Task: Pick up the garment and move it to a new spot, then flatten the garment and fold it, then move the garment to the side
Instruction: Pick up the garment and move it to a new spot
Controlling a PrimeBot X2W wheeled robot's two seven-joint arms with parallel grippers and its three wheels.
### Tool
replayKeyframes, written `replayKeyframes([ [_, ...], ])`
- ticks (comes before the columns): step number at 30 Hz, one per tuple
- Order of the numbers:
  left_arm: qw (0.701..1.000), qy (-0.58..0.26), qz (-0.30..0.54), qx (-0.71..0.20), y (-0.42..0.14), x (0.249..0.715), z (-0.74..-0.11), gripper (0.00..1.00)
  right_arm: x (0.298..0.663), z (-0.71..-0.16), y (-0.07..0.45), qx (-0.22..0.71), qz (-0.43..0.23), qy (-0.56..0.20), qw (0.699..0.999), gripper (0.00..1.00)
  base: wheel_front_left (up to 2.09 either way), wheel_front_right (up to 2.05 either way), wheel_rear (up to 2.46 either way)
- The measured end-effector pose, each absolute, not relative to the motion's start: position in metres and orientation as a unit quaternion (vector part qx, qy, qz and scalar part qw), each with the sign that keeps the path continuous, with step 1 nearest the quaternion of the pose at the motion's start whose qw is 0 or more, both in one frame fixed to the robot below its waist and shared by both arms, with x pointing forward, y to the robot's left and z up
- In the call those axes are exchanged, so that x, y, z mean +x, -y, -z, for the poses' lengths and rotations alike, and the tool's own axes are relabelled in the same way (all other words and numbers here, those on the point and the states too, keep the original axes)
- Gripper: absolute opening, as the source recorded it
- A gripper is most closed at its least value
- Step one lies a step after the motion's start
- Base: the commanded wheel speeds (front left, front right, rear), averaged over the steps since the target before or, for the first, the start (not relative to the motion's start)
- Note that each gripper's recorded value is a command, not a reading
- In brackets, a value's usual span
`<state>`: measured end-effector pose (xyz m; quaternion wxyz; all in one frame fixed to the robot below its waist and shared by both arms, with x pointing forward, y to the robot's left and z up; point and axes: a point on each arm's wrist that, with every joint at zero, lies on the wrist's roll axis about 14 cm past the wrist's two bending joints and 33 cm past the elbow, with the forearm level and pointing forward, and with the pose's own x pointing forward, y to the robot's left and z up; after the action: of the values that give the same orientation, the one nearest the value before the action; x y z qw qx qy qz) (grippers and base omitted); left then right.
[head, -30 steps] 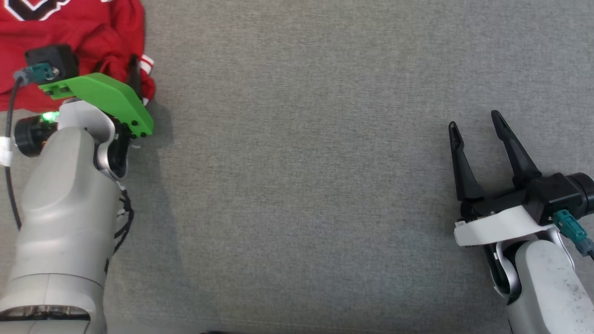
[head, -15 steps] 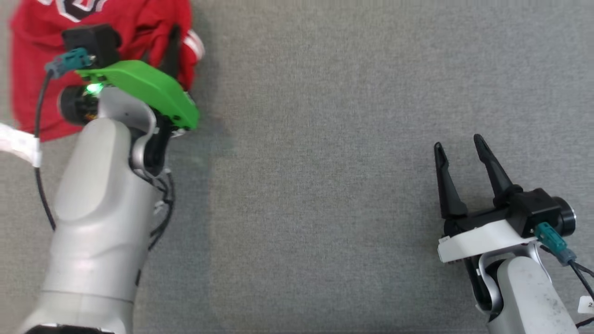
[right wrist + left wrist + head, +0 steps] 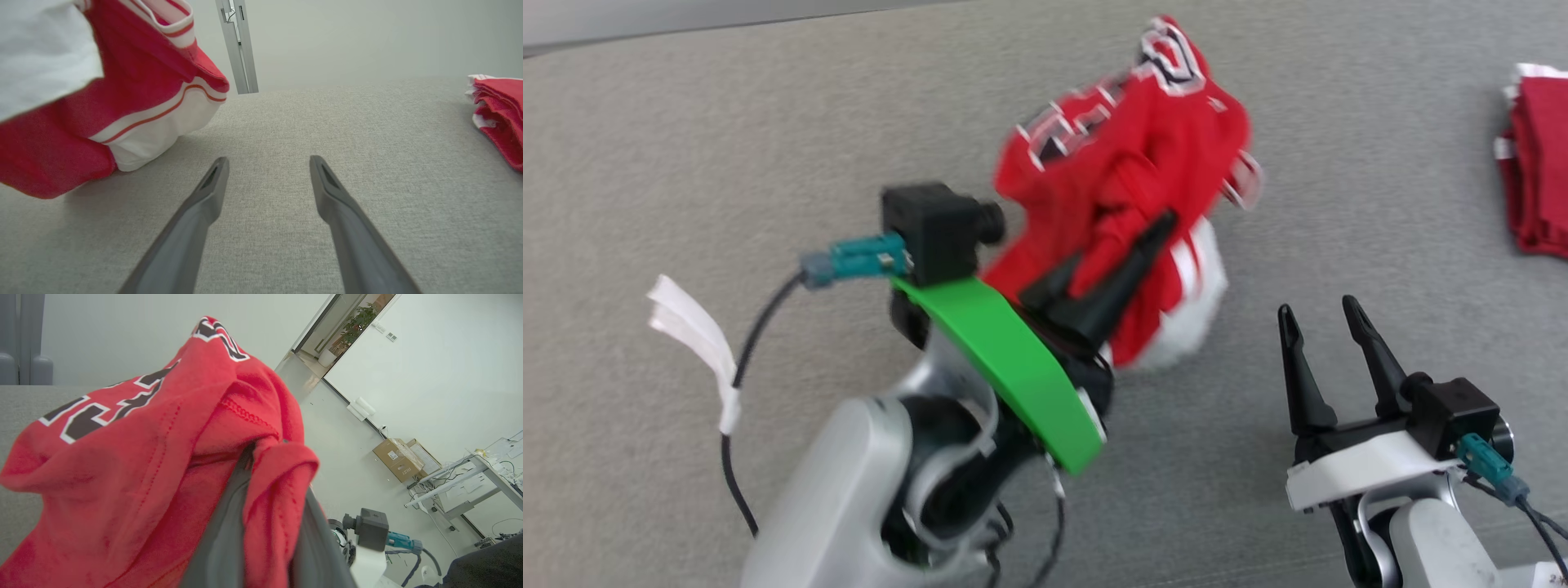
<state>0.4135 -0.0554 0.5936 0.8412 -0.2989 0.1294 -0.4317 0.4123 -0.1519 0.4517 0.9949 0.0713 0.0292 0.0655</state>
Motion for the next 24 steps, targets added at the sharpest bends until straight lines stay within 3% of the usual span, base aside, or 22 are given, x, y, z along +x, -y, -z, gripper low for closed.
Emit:
replayKeyframes([
  [6,0.755,-0.189,0.515,-0.359,0.101,0.354,-0.61,0.0,0.384,-0.454,0.19,0.073,-0.006,-0.032,0.997,1.0,0.0,0.0,0.0],
  [10,0.723,-0.249,0.516,-0.387,0.117,0.349,-0.599,0.0,0.369,-0.46,0.209,0.076,0.025,-0.026,0.996,1.0,0.0,0.0,0.0],
  [15,0.774,-0.315,0.405,-0.369,0.105,0.401,-0.525,0.0,0.355,-0.462,0.221,0.081,0.048,-0.025,0.995,1.0,0.0,0.0,0.0],
  [19,0.813,-0.317,0.334,-0.356,0.097,0.445,-0.49,0.03,0.345,-0.464,0.232,0.079,0.069,-0.026,0.994,1.0,0.0,0.0,0.0],
  [20,0.827,-0.305,0.316,-0.351,0.094,0.457,-0.485,0.43,0.342,-0.464,0.236,0.078,0.075,-0.026,0.994,1.0,0.0,0.0,0.0],
  [21,0.837,-0.299,0.3,-0.346,0.092,0.468,-0.479,1.0,0.34,-0.464,0.238,0.076,0.079,-0.026,0.994,1.0,0.0,0.0,0.0],
  [24,0.87,-0.284,0.268,-0.301,0.083,0.486,-0.458,1.0,0.335,-0.463,0.242,0.075,0.087,-0.028,0.993,1.0,0.0,0.0,0.0],
])
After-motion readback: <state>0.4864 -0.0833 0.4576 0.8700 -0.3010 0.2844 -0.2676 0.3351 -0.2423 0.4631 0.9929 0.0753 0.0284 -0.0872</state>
